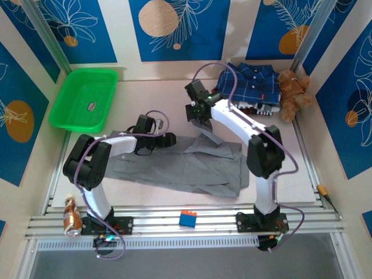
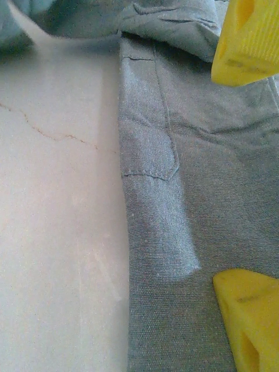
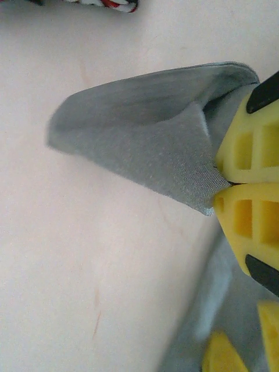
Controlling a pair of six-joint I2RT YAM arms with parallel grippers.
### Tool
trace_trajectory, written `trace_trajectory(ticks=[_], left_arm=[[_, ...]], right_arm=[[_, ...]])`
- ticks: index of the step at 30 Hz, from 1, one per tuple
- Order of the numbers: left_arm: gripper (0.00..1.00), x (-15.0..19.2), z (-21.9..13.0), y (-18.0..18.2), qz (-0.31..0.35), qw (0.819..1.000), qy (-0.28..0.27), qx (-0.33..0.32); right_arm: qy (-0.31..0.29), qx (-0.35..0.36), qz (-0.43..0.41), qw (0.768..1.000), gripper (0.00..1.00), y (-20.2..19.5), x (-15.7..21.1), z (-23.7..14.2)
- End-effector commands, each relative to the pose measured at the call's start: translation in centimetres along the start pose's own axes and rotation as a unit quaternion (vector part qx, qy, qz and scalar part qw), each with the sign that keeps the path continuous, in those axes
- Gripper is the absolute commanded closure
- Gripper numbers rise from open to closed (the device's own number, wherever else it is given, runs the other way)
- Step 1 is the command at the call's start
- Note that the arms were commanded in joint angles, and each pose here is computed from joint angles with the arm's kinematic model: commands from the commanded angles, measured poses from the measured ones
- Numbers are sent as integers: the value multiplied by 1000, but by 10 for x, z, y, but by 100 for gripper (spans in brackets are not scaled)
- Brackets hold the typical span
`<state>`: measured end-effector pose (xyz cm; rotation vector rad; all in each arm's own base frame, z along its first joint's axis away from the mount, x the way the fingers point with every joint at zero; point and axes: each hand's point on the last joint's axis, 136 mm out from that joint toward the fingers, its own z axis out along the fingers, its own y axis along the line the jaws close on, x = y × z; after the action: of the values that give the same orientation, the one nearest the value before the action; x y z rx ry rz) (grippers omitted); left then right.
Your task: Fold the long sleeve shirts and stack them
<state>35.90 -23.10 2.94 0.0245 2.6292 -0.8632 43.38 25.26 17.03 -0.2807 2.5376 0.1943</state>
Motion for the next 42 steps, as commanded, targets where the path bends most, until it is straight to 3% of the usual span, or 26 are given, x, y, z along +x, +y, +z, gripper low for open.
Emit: trace_trajectory(ticks=[1, 7, 11, 16, 21, 33, 37, 39, 42], left_arm=[[16, 102, 14, 73, -93, 979, 152, -103], [15, 104, 14, 74, -94, 978, 154, -105], [15, 105, 14, 75, -93, 978, 156, -106], [16, 104, 14, 74, -89, 977, 158, -108], [15, 103, 12, 75, -88, 977, 158, -110], [16, 109, 12, 78, -84, 976, 166, -113], [16, 113, 11, 80, -84, 975, 168, -115], [16, 115, 10, 81, -83, 975, 170, -117], [16, 117, 7, 83, -79, 975, 170, -120]], right_arm=[[-37, -103, 4, 994, 100, 18, -17, -38], [-34, -215, 56, 974, 100, 4, -4, -75], [25, -232, 89, 968, 100, -20, 26, -63], [97, -179, 174, 964, 100, -68, 77, -27], [112, -104, 199, 968, 100, -103, 104, -13], [24, 22, 201, 979, 99, -168, 43, 1], [6, 57, 210, 976, 87, -179, 30, 4], [3, 75, 218, 973, 67, -179, 31, -2], [4, 116, 213, 970, 55, -176, 44, -25]])
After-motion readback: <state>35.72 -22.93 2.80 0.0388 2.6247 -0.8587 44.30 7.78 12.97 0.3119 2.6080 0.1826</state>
